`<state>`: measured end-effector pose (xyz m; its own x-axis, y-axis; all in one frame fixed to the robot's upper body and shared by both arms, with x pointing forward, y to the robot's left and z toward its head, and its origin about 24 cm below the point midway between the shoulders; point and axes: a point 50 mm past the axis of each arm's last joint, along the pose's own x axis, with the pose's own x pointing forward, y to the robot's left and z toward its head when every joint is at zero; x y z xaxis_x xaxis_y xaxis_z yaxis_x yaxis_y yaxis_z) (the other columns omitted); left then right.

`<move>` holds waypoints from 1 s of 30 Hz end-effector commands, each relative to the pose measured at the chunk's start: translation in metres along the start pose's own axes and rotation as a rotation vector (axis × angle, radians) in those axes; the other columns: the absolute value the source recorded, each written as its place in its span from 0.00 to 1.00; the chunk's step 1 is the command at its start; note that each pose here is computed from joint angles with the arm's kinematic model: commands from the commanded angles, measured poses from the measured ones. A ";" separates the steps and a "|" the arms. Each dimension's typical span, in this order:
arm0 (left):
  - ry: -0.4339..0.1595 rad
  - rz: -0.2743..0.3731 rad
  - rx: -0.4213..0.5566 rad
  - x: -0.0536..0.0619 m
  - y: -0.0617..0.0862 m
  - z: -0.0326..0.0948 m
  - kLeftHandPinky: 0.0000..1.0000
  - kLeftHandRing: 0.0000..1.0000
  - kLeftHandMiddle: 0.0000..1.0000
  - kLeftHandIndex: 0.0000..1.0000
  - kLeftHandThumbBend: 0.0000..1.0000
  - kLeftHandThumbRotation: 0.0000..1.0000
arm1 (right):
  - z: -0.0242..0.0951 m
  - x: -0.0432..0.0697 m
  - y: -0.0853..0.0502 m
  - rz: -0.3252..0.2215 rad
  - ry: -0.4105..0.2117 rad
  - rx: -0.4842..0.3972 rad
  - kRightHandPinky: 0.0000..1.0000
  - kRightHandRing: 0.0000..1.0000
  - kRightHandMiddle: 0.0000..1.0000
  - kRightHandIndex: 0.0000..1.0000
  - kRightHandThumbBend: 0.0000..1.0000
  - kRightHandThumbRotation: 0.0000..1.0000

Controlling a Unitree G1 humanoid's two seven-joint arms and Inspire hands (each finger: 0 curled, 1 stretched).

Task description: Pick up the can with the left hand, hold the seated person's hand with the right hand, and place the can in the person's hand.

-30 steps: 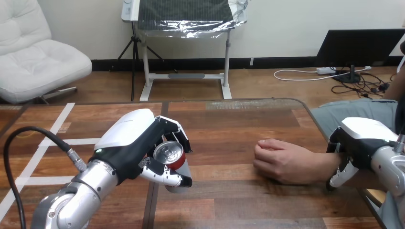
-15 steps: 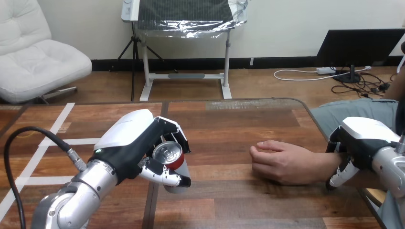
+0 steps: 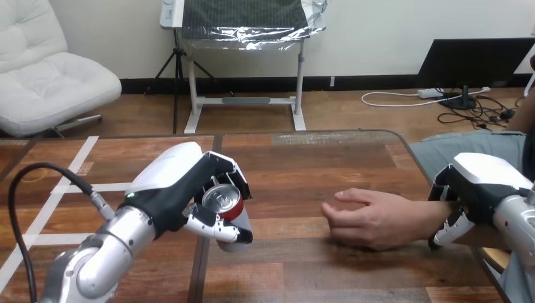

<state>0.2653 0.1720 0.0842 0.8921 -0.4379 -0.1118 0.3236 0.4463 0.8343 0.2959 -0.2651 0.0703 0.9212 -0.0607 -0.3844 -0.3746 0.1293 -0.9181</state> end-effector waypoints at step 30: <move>-0.220 0.009 0.037 0.064 0.030 0.069 0.35 0.40 0.46 0.48 0.63 0.00 | 0.040 -0.050 -0.085 -0.330 -0.187 -0.060 0.21 0.30 0.39 0.49 0.77 0.00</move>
<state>0.2940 0.1307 0.0920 0.8375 -0.5265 -0.1460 0.4086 0.4261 0.8071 0.2821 -0.2367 0.1170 0.9672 0.0821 -0.2404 -0.2480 0.1000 -0.9636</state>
